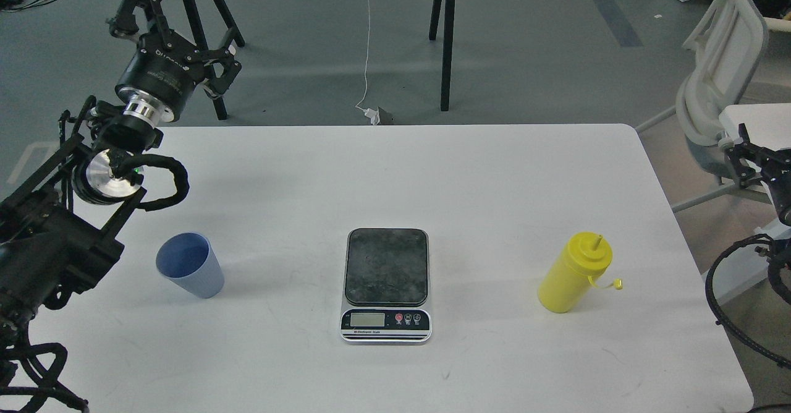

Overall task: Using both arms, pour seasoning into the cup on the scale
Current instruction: 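Lower the left gripper toward the blue cup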

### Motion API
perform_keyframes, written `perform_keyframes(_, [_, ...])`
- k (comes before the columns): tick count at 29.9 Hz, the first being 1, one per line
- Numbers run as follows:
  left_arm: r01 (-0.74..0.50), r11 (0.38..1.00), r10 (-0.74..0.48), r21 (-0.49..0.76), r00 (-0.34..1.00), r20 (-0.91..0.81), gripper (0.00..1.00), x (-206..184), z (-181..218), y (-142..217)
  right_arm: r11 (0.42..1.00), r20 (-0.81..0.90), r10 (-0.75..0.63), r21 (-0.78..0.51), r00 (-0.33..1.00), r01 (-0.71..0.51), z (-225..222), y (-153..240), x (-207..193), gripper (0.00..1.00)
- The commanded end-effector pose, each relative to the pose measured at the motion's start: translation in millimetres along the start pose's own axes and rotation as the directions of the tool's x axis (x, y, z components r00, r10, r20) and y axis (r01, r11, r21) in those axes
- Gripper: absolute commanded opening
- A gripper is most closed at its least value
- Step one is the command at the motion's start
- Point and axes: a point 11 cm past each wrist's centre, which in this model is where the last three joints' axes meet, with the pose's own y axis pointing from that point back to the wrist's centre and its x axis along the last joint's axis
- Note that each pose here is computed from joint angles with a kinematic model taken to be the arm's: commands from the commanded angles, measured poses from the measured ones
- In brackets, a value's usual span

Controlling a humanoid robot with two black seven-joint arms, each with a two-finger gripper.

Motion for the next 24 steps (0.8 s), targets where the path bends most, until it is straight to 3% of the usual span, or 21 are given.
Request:
perform_keyframes(1, [-0.018, 1.0, 0.018, 0.006, 1.0, -0.003, 1.0, 8, -5, 7, 1.0, 0.002, -0.006, -0.002, 1.0, 0.006, 2, -2, -3, 0.99])
perform_keyframes(10, [-0.006, 1.0, 0.004, 0.022, 0.997, 0.074, 1.0, 12, 18, 15, 1.0, 0.005, -0.001, -0.013, 1.0, 0.001, 7, -1, 0, 0.99])
perform_keyframes(15, [0.075, 0.986, -0.122, 0.149, 0.933, 0.337, 1.0, -1, 48, 39, 1.0, 0.009, 0.0, -0.009, 1.0, 0.0, 7, 0, 0, 0.99])
perform_keyframes(20, [0.159, 0.948, -0.308, 0.277, 0.687, 0.658, 0.99, -24, 62, 63, 1.0, 0.006, 0.001, -0.013, 1.0, -0.001, 8, 0, 1, 0.99])
perform_keyframes(24, [0.187, 0.899, -0.438, 0.396, 0.359, 0.824, 0.95, -35, 65, 86, 1.0, 0.005, 0.002, -0.016, 1.0, -0.002, 9, 0, 1, 0.99])
